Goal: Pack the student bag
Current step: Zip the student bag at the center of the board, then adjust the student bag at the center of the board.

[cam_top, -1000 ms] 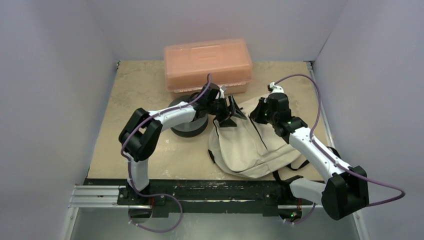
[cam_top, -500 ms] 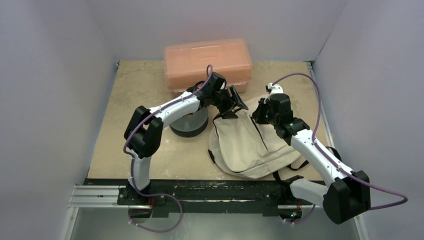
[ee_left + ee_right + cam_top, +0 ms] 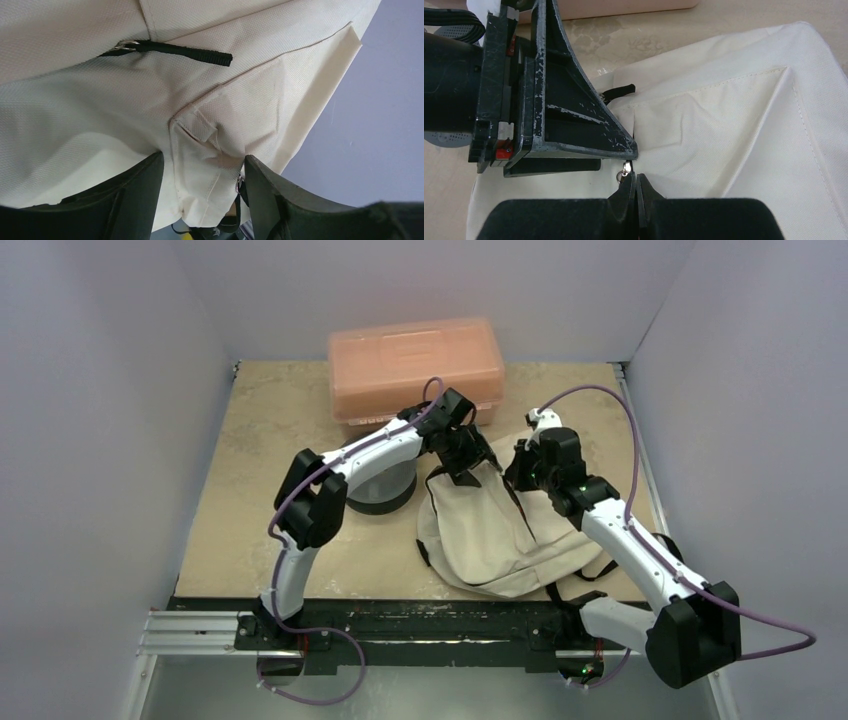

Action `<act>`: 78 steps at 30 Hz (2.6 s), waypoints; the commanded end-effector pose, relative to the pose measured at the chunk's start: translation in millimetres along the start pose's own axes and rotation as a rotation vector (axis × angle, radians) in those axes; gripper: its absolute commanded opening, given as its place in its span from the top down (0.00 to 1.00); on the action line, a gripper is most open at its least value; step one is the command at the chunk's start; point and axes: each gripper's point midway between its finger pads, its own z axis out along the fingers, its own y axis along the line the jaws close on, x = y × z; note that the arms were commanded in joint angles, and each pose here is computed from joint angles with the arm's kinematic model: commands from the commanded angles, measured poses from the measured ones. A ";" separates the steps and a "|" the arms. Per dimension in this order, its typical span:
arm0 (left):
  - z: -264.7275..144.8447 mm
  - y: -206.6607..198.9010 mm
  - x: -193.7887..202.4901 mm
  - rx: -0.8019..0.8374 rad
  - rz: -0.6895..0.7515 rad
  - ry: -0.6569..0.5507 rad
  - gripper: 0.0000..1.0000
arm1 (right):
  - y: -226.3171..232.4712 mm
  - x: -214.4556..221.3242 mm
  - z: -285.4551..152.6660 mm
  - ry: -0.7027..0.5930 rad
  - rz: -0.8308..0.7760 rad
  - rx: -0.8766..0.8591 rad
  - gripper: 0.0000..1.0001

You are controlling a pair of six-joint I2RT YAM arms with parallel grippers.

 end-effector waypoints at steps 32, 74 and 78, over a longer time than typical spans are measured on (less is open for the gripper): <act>7.1 7.0 -35.1 0.022 -0.023 -0.018 1.00 | -12.0 11.9 -124.6 -0.054 0.365 0.127 1.00; -7.9 -8.1 -29.9 0.106 0.034 0.029 0.93 | -27.5 19.1 -176.8 -0.226 0.513 0.149 1.00; -19.0 -22.7 -21.7 0.215 0.089 0.025 0.76 | -8.1 1.3 -160.5 -0.199 0.404 0.059 0.77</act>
